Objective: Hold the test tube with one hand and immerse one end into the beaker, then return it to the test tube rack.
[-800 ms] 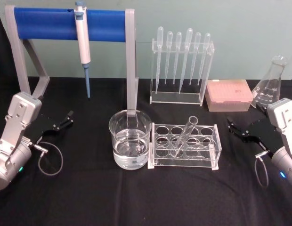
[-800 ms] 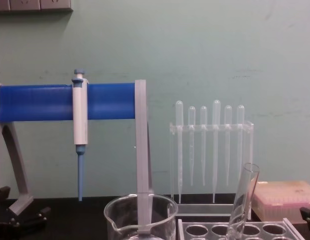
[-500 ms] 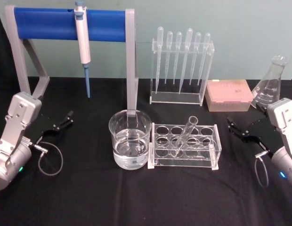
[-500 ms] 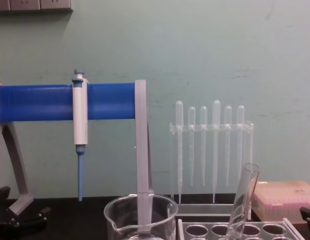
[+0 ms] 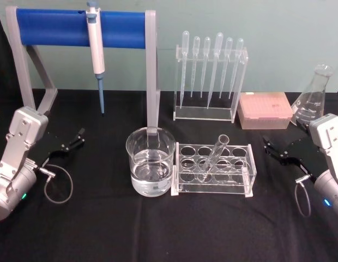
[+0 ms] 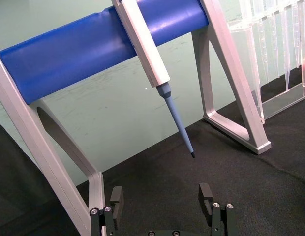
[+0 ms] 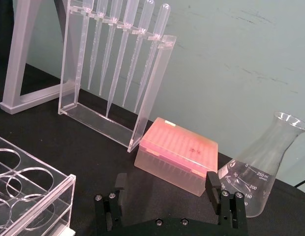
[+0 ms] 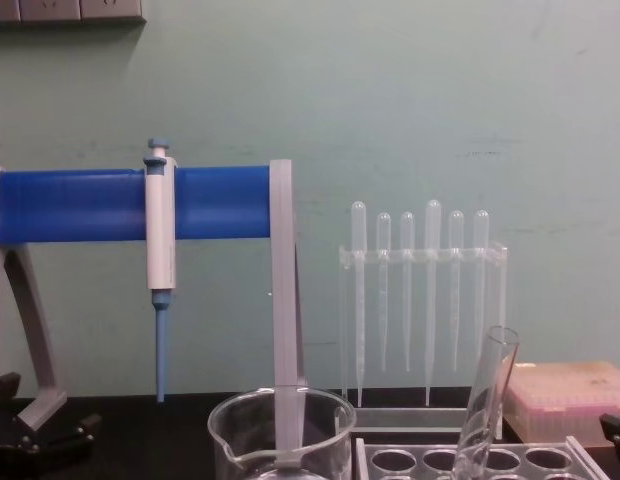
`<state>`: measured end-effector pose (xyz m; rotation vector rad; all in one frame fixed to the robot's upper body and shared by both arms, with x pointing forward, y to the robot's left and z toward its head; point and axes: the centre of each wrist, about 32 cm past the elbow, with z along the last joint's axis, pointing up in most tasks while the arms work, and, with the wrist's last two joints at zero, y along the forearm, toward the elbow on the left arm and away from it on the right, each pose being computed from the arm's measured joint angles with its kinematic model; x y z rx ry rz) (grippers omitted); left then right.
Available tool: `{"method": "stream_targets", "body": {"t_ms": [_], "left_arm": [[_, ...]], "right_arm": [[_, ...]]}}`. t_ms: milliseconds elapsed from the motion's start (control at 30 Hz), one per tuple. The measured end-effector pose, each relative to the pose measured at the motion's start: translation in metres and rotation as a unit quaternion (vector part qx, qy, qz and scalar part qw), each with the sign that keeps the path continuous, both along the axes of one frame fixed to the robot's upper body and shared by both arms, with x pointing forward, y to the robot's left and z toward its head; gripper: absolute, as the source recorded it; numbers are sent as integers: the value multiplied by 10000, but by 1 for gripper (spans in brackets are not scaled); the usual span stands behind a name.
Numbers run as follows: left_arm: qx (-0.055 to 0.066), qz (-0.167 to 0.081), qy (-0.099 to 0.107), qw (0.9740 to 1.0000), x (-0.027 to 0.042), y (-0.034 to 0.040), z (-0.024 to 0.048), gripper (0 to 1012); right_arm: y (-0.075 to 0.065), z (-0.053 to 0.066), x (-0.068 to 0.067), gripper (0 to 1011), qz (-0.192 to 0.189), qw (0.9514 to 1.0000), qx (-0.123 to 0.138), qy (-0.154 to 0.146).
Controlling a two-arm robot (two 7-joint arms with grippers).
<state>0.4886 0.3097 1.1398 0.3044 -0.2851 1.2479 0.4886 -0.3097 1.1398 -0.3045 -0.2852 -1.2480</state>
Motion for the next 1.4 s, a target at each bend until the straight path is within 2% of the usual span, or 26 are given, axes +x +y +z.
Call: {"method": "stream_targets", "body": {"t_ms": [467, 567, 700, 733, 800, 900, 1000, 1033, 1133, 1167, 1200, 1233, 1300, 1333, 1400], "left_arm": [[0, 0, 0, 10000, 0, 0, 0, 1000], [0, 0, 0, 10000, 0, 0, 0, 1000], [0, 0, 0, 10000, 0, 0, 0, 1000], [0, 0, 0, 10000, 0, 0, 0, 1000], [0, 0, 0, 10000, 0, 0, 0, 1000], [0, 0, 0, 10000, 0, 0, 0, 1000], [0, 0, 0, 10000, 0, 0, 0, 1000], [0, 0, 0, 10000, 0, 0, 0, 1000], [0, 0, 0, 10000, 0, 0, 0, 1000], [0, 0, 0, 10000, 0, 0, 0, 1000], [0, 0, 0, 10000, 0, 0, 0, 1000], [0, 0, 0, 10000, 0, 0, 0, 1000], [0, 0, 0, 10000, 0, 0, 0, 1000], [0, 0, 0, 10000, 0, 0, 0, 1000], [0, 0, 0, 10000, 0, 0, 0, 1000]], "right_arm": [[-8, 24, 10, 1003, 77, 10000, 38, -51], [-28, 152, 32, 1003, 324, 9990, 199, -214], [-72, 387, 11, 1003, 641, 9959, 465, -438], [-72, 387, 11, 1002, 641, 9959, 465, -438], [-111, 489, -19, 1003, 824, 9935, 616, -487], [-194, 591, -79, 1003, 1287, 9868, 898, -409], [-244, 608, -117, 1003, 1655, 9796, 1100, -292], [-275, 606, -135, 1003, 1932, 9734, 1216, -201], [-308, 581, -152, 1003, 2298, 9638, 1352, -59], [-324, 556, -155, 1003, 2509, 9575, 1420, 45], [-328, 545, -154, 1003, 2616, 9544, 1437, 93], [-333, 523, -147, 1003, 2799, 9489, 1444, 181], [-333, 503, -135, 1003, 2990, 9431, 1427, 279], [-330, 486, -121, 1003, 3149, 9381, 1395, 364], [-326, 476, -104, 1003, 3293, 9335, 1349, 437]]}}
